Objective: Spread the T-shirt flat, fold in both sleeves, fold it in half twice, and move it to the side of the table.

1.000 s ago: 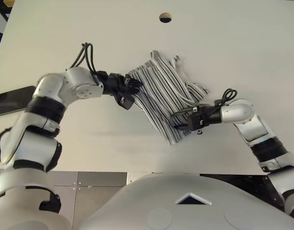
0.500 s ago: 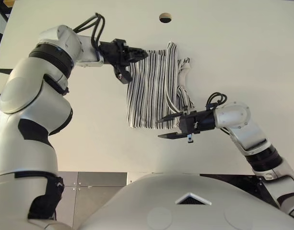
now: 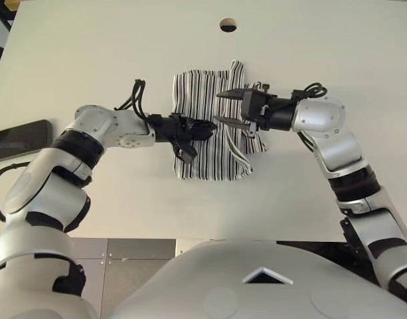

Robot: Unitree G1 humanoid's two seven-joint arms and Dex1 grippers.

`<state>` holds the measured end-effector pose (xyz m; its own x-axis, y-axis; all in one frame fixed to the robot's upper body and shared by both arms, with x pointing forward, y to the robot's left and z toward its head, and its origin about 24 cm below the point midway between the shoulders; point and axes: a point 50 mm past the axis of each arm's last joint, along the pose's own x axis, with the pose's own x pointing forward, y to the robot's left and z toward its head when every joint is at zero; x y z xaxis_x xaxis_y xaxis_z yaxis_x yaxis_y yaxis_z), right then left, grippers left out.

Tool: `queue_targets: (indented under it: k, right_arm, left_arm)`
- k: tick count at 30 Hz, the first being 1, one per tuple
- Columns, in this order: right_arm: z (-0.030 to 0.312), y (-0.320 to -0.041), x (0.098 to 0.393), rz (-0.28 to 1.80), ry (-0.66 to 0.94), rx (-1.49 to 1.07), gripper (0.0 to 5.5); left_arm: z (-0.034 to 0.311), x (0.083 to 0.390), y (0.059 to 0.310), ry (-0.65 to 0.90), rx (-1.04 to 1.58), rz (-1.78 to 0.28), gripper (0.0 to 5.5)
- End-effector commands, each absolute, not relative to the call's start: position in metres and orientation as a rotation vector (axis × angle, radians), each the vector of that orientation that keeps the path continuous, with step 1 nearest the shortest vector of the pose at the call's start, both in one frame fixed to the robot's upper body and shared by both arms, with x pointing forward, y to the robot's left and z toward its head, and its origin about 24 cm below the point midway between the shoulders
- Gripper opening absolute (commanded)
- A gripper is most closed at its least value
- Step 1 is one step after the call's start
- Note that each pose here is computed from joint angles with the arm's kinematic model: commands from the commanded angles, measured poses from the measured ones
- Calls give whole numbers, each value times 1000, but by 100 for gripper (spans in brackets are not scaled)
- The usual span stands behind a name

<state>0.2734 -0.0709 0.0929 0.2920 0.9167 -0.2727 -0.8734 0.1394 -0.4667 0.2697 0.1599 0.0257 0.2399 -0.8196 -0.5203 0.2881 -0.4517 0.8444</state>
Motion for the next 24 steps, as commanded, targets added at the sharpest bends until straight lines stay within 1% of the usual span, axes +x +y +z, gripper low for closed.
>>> queue_targets:
  k: [1, 4, 6, 9, 12, 16, 24]
  right_arm:
    - [89, -59, 287, 1283, -67, -690, 206]
    - [82, -52, 294, 1266, -32, -709, 206]
    - [71, -53, 300, 1246, 14, -772, 206]
    - [49, -61, 305, 1228, 115, -912, 206]
    - [37, -70, 304, 1245, 180, -1019, 206]
    - [44, -81, 302, 1253, 186, -1074, 206]
    - [70, -129, 296, 1226, 263, -1275, 206]
  left_arm:
    - [-15, 236, 173, -238, 1459, -1642, 146]
    - [-13, 235, 167, -228, 1436, -1659, 146]
    - [-12, 233, 163, -227, 1429, -1668, 146]
    - [-12, 230, 158, -223, 1422, -1676, 146]
    - [-11, 227, 156, -222, 1418, -1681, 146]
    - [-9, 224, 154, -218, 1420, -1682, 146]
    - [-7, 223, 152, -200, 1416, -1677, 146]
